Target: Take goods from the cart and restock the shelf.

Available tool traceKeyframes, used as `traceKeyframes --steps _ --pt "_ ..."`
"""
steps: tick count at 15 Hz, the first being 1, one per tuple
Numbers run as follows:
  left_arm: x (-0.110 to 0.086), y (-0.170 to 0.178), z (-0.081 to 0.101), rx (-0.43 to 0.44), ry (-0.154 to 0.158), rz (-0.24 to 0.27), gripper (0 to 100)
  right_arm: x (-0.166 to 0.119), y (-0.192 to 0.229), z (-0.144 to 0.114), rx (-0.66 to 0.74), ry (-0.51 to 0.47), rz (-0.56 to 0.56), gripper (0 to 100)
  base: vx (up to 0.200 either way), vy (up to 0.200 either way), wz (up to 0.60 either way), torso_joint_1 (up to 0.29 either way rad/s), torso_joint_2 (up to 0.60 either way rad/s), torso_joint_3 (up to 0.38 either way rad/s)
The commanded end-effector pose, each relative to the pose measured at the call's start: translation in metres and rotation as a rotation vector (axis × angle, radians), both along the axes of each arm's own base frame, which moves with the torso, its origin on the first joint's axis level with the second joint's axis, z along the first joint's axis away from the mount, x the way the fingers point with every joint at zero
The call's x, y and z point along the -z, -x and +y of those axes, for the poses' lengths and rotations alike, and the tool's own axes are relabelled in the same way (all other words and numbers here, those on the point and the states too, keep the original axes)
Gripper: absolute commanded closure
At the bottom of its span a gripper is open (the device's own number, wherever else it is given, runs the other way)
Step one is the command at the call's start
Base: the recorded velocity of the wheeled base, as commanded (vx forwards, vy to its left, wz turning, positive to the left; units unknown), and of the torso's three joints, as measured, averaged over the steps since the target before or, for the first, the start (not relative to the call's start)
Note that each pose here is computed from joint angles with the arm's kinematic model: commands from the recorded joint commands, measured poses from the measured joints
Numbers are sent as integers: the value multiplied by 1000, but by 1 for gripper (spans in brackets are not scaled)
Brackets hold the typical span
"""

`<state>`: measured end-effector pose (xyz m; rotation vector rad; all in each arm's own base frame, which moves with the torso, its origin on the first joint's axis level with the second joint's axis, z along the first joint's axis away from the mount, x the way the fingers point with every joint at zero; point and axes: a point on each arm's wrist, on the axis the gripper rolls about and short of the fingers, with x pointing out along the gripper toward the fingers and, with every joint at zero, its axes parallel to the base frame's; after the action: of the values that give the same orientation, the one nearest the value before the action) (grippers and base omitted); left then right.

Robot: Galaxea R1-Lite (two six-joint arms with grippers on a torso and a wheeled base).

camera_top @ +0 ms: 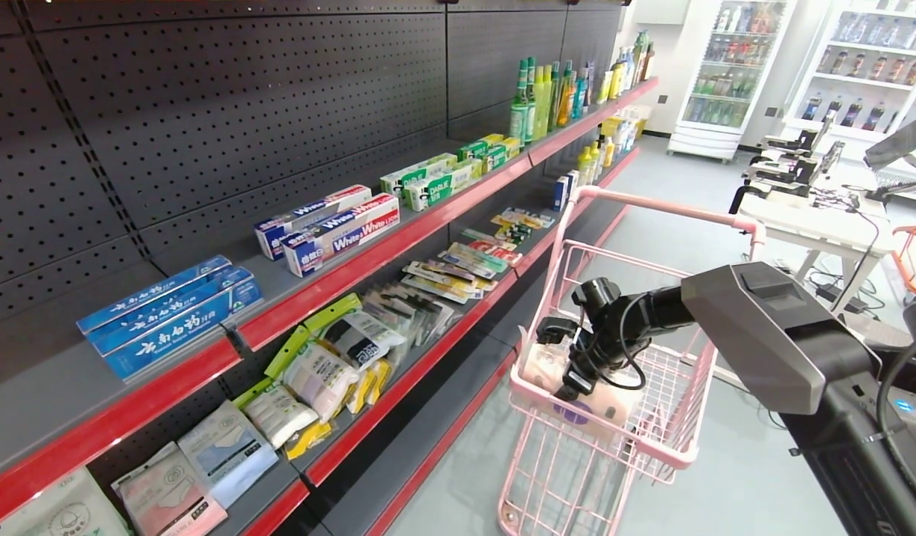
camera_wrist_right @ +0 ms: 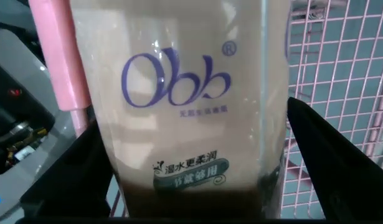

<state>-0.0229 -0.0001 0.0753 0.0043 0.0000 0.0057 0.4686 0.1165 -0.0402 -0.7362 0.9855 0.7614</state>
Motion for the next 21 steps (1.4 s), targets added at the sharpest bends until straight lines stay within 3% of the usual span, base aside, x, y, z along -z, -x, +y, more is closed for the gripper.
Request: traceKeyframes --steps 1,4,5,12,17,21 --pt "0 0 0 0 0 2 0 4 1 2 -18 33 16 0 0 0 0 0 0 0" --pt "0 0 0 0 0 2 0 5 0 2 -29 47 33 0 0 0 0 0 0 0" --pt "0 0 0 0 0 2 0 5 0 2 -30 47 38 100 0 0 0 0 0 0" --pt "0 0 0 0 0 2 0 6 4 -7 17 45 79 100 0 0 0 0 0 0" --pt "0 0 0 0 0 2 0 -27 25 -38 115 117 174 100 0 0 0 0 0 0" --pt "0 0 0 0 0 2 0 -44 29 -52 149 161 156 100 0 0 0 0 0 0"
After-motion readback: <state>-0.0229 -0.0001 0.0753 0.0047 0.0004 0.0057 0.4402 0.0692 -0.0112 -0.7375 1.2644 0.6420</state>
